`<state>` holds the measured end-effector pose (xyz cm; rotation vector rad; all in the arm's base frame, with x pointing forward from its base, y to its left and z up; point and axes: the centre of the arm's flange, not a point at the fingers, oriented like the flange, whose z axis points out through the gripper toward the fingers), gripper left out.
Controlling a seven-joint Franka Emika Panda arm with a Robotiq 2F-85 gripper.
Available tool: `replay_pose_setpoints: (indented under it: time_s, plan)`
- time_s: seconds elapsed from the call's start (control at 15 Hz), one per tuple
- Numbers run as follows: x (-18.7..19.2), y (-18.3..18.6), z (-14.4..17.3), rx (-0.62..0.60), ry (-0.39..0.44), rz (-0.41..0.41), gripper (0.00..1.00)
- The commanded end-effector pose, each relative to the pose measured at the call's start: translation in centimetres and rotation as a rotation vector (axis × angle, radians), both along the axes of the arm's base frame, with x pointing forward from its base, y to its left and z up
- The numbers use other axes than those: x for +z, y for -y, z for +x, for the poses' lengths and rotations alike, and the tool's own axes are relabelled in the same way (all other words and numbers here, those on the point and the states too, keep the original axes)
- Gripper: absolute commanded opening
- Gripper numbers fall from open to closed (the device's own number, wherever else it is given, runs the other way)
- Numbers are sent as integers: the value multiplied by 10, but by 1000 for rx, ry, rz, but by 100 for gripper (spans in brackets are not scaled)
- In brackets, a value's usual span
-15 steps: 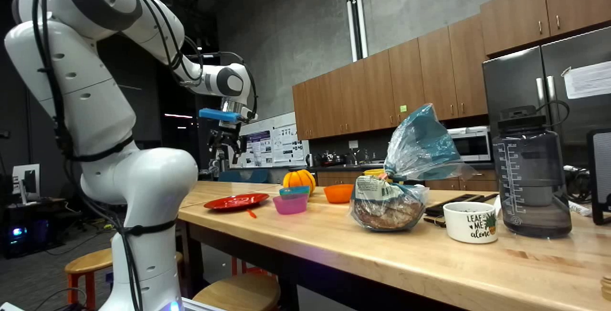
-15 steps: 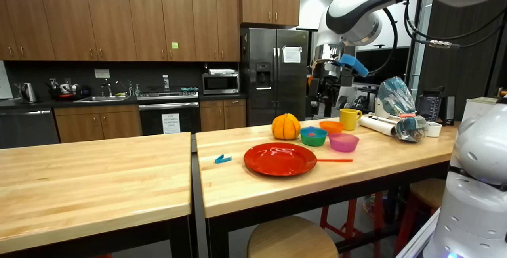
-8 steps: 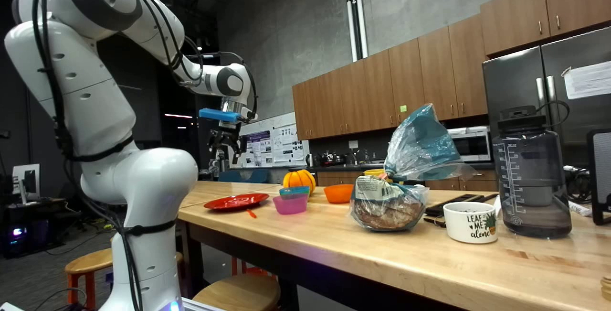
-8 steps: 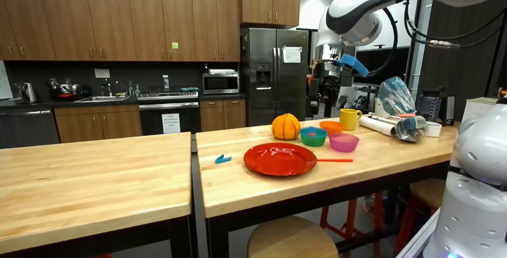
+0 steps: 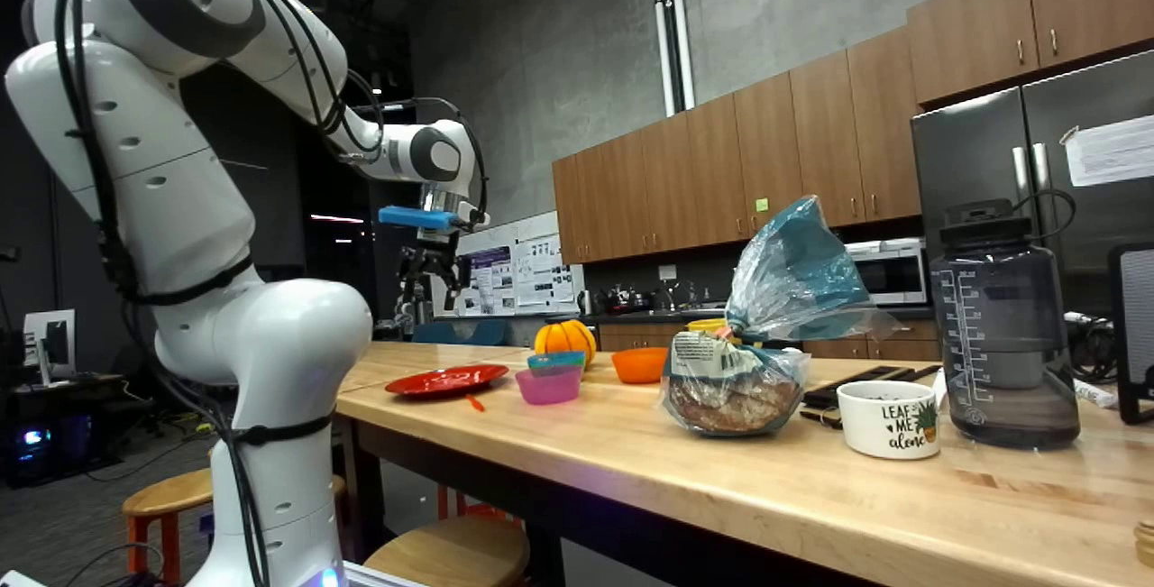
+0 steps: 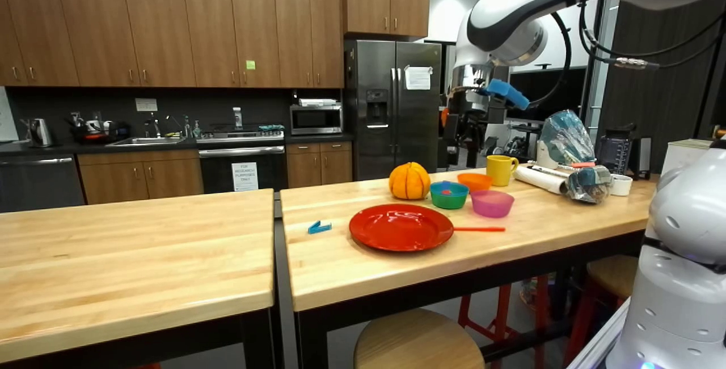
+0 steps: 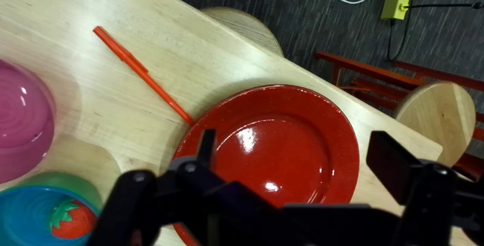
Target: Move the pink bowl backwards slightly
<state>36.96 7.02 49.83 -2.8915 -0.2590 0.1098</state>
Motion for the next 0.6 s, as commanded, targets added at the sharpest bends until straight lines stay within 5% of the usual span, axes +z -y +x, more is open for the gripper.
replay_pose_setpoints:
  time_s: [0.0,0.27,0.53]
  plan:
    - [-4,15,2,-58,4,-87,100]
    - [-4,32,1,-111,-2,-147,100]
    - [-5,33,3,-96,-7,-121,100]
